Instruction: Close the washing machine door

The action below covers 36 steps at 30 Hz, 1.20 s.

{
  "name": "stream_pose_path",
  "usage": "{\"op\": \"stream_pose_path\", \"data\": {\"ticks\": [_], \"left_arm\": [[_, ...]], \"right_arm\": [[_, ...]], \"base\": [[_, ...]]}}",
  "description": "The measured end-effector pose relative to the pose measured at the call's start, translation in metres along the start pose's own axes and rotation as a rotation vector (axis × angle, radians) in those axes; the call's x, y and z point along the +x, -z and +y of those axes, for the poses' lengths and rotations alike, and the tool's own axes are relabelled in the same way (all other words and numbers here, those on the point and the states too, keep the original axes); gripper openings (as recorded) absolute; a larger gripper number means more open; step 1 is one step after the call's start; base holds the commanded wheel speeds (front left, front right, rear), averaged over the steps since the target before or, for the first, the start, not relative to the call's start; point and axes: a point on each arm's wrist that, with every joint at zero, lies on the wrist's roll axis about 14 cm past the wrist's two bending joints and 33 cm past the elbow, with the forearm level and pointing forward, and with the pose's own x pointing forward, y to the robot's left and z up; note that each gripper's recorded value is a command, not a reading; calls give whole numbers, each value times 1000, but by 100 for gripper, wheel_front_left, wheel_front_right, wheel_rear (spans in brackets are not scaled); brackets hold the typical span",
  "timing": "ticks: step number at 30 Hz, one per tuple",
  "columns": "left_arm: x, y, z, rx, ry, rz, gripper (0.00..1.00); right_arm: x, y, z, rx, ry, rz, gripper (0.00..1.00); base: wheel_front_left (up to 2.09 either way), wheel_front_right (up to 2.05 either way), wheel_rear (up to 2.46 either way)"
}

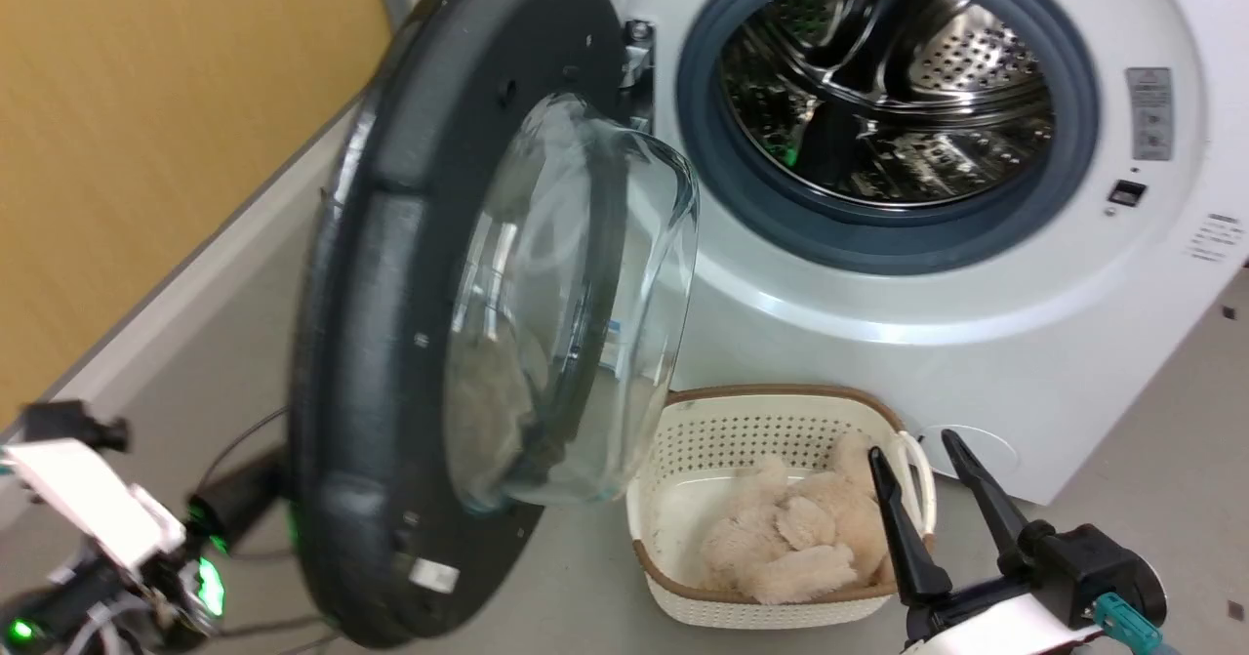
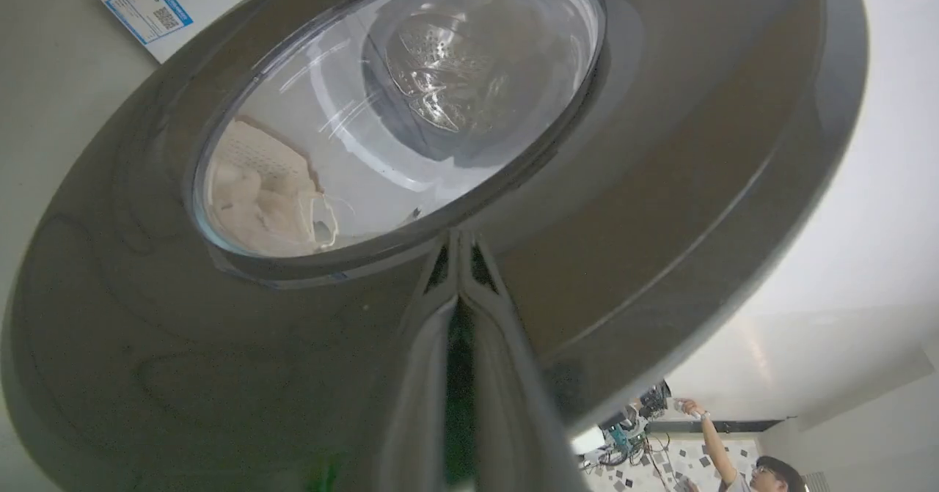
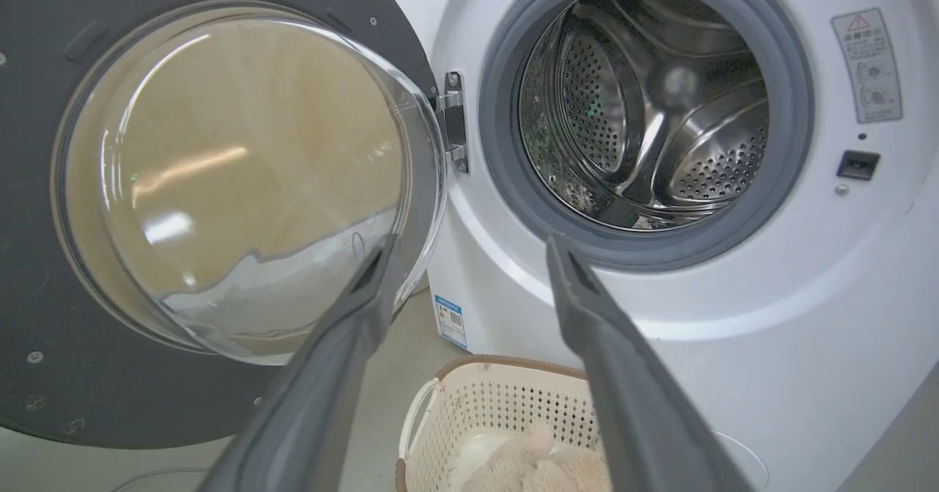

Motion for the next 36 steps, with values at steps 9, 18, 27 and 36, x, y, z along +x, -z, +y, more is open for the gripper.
{"op": "stream_pose_path", "data": {"ticks": [9, 18, 27, 36], "left_arm": [[28, 58, -20, -66, 74, 181, 0], [76, 127, -37, -192, 171, 363, 0], [124, 196, -41, -260, 198, 522, 0], [184, 245, -56, -296, 223, 588, 0]], "right_arm": [[-15, -2, -24, -4, 84, -2, 100], [-40, -1, -57, -18, 200, 9, 100], [-77, 2, -94, -29, 352, 28, 100], [-117, -1, -128, -46, 511, 39, 100]], "base": [[0, 0, 0], [0, 0, 0], [0, 0, 0], [0, 0, 0]]}}
